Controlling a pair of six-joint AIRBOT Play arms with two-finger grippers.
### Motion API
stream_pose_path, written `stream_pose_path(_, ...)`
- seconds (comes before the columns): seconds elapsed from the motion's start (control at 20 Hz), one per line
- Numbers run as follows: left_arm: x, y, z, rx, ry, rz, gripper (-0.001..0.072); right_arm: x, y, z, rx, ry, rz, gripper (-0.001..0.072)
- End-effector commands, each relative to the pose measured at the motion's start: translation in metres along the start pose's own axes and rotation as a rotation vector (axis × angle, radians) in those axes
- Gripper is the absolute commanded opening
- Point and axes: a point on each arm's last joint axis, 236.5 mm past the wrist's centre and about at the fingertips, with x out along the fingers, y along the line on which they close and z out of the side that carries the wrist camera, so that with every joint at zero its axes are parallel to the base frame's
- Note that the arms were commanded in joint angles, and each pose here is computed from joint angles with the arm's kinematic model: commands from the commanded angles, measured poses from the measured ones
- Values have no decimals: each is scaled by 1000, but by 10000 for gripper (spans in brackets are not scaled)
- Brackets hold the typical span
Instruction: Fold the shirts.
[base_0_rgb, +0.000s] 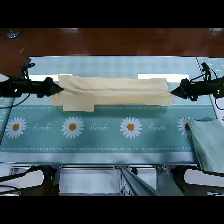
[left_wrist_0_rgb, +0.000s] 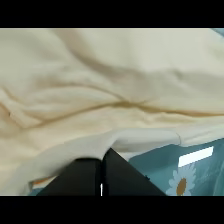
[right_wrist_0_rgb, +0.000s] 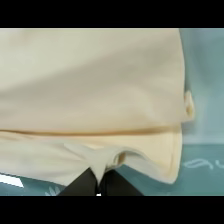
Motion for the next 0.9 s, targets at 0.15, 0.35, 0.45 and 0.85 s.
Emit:
stream_pose_path(0.15, 61, -1, 73, -65, 20, -6, 21, 35, 8, 57, 33, -20, 91, 25)
stream_pose_path(0.35, 78, 6, 101, -84, 0, -10, 21, 63, 7, 80, 65, -10, 79, 25)
stream_pose_path(0.45, 81, 10, 113, -86, -31, -5, 21, 68, 4, 88, 80, -12, 78, 25)
stream_pose_path(0.85, 62, 20, 113, -39, 18, 2, 704, 59, 2, 83, 30, 53, 85, 625)
